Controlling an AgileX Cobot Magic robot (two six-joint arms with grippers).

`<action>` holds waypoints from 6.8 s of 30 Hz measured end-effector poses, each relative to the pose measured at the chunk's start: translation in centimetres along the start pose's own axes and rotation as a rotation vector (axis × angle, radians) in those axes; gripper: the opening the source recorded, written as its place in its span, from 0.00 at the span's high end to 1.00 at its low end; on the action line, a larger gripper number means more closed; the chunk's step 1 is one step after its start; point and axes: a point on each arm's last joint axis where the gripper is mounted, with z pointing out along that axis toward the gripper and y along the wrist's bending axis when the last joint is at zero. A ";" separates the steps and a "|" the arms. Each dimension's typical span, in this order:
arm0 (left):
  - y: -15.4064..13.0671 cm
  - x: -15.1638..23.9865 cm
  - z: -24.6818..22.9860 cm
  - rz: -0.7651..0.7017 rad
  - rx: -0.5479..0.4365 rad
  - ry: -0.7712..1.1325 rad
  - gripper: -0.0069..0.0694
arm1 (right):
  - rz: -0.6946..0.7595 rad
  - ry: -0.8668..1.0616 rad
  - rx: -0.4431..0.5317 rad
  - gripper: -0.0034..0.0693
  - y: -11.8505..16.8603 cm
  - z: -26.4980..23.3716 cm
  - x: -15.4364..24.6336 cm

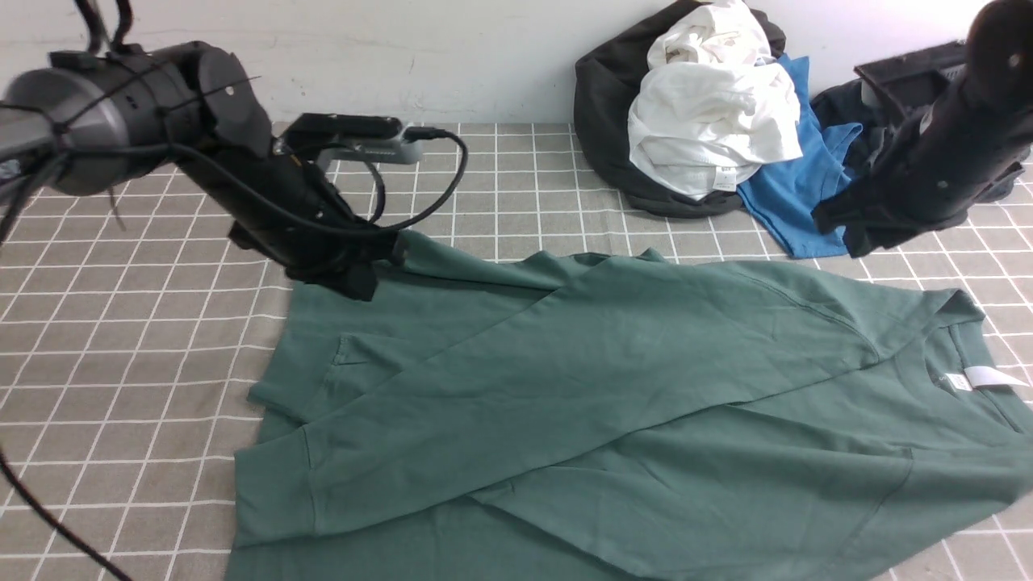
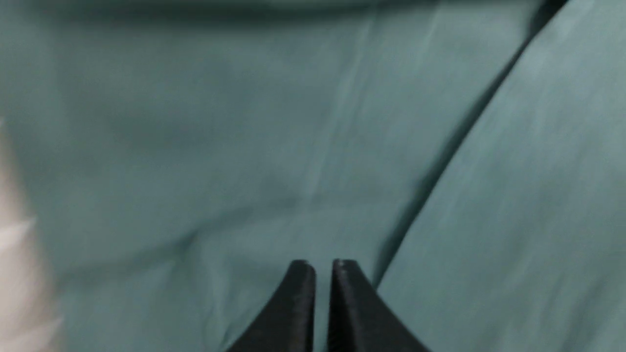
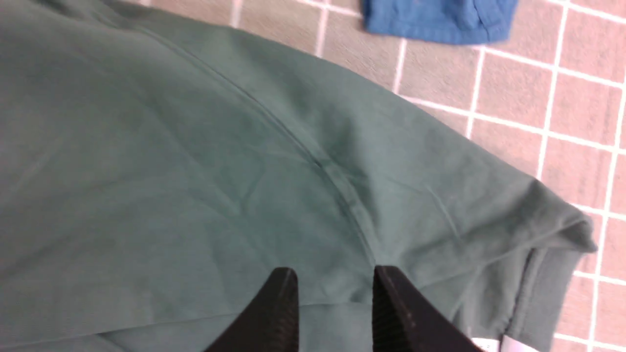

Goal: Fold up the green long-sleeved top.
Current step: Use both arms simultaneously to clamp the lower edge of the clothing fabric, then use both arms to drag the lower edge of the fabric forward and fold it over the upper edge

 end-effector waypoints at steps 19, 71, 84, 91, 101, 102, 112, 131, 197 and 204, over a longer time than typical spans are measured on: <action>-1.9 -8.2 13.6 0.093 0.112 -0.252 0.92 | -0.128 0.098 -0.221 0.97 6.1 0.7 3.1; -6.8 25.3 -6.2 0.878 -0.161 0.475 0.26 | -0.363 -0.214 -0.595 0.97 9.6 -7.2 13.2; -8.1 26.6 -2.1 1.105 -0.101 0.620 0.36 | -0.370 -0.212 -0.592 0.97 9.6 -7.1 13.3; -7.9 26.7 -2.0 1.134 -0.138 0.606 0.66 | -0.370 -0.219 -0.585 0.97 9.5 -7.1 13.2; -8.7 24.7 -6.6 0.968 -0.291 0.422 0.91 | -0.431 -0.366 -0.488 0.97 8.8 -10.7 13.6; -8.6 24.7 -7.7 0.945 -0.308 0.389 0.91 | -0.466 -0.378 -0.453 0.97 8.5 -11.3 14.0; -6.9 24.5 -11.9 0.807 -0.369 0.231 0.91 | -0.607 -0.091 -0.394 0.93 7.9 -6.7 16.8; -7.0 24.2 -11.8 0.695 -0.293 0.154 0.91 | -1.058 0.233 -0.236 0.52 6.3 4.7 20.0; 3.9 -3.5 -7.7 0.044 -0.388 -0.067 0.90 | -0.503 -0.068 -0.366 0.97 14.5 13.0 -1.6; 2.9 -1.9 -5.4 0.065 -0.218 0.012 0.92 | -0.346 -0.336 -0.217 0.97 12.7 17.0 -4.2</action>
